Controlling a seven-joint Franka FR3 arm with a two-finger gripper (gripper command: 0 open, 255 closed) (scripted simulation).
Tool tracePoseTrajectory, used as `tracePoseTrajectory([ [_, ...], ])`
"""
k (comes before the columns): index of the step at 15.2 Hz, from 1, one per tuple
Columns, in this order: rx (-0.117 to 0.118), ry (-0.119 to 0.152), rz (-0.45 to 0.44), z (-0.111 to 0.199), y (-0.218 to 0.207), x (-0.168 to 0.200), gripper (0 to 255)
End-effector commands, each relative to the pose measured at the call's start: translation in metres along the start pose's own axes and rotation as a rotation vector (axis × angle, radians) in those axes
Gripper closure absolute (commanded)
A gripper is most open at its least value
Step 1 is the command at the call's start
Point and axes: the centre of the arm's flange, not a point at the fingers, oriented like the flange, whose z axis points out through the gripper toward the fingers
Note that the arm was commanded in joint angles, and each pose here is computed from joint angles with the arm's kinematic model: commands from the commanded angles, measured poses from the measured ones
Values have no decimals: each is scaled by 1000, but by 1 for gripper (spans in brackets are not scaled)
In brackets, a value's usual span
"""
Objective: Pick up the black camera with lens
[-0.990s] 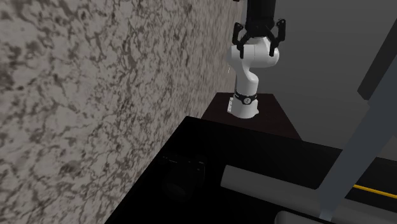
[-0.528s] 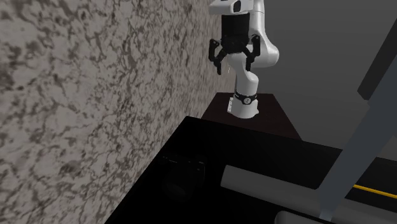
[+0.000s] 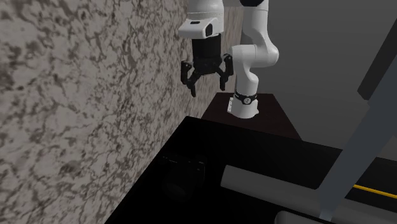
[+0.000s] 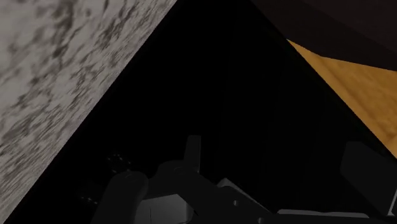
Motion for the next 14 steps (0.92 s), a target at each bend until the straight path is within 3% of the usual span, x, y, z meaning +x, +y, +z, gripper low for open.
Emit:
tracePoseTrajectory([
  [1,-4,-2,-54,11,23,8,0],
  [14,-18,-12,-378,73,155,94,0],
])
